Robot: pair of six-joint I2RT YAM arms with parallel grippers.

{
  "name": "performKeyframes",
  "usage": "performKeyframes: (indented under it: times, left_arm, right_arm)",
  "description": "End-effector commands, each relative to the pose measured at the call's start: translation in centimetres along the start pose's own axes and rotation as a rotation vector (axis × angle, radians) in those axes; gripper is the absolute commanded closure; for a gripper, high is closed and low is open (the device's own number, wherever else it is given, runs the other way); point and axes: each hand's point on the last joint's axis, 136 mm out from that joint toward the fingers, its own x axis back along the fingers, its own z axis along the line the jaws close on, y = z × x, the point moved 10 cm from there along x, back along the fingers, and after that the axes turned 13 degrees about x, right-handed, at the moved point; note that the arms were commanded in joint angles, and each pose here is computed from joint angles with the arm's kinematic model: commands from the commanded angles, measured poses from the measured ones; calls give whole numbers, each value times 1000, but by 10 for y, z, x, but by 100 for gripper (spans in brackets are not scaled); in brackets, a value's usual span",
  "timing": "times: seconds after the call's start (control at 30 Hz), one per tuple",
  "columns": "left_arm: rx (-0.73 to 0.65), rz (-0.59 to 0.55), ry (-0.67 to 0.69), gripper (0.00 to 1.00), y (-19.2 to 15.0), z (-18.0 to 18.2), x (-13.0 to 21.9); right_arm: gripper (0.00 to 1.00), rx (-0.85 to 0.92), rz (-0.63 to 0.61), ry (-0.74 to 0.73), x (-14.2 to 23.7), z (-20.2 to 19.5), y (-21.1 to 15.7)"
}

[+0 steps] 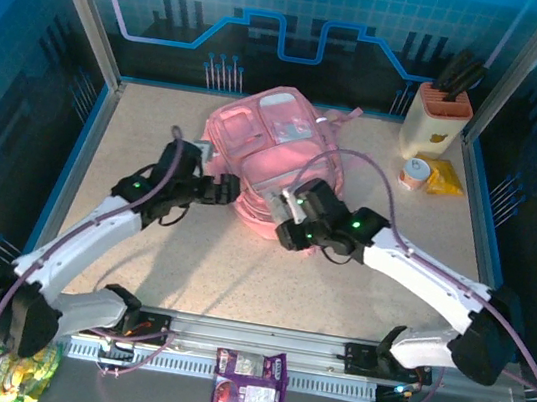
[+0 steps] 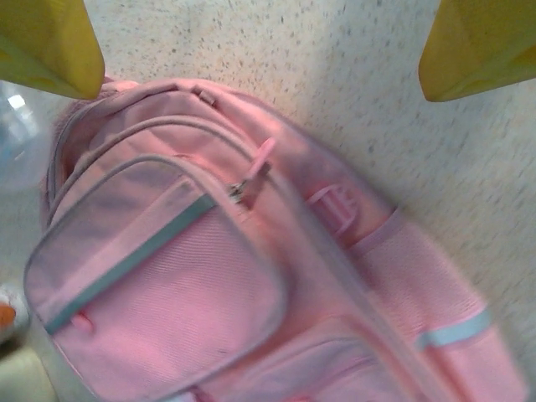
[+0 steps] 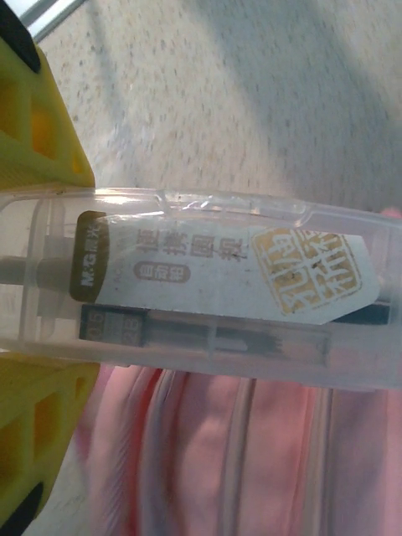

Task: Pack the student bag
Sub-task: Pick up the loose stationery from the bottom-left of the table, then open the student bag at the center of the table.

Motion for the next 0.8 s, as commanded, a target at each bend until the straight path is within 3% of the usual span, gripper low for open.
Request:
performKeyframes:
  times: [0.0,0.27,0.5,0.63,0.77]
  left_arm:
    - [-296,-62,-3,2,8,-34,-19]
    - [-685,-30,-61,1,-13,-88,-81]
    - [-808,-29,93,1,-13,-95,-130]
    - [-819,-117,172,12,0,-97,-133]
    - [-799,-129,122,31,9,-104,-124]
  right_arm:
    - [56,-66,103,-41,15,-23,-24]
    - [56,-240,124,-52,19,-66,-43]
    - [57,-327,114,-26,12,-82,-51]
    - [57,-340,124,-17,7,-84,-54]
    - [58,-353,136,9,-1,-83,-54]
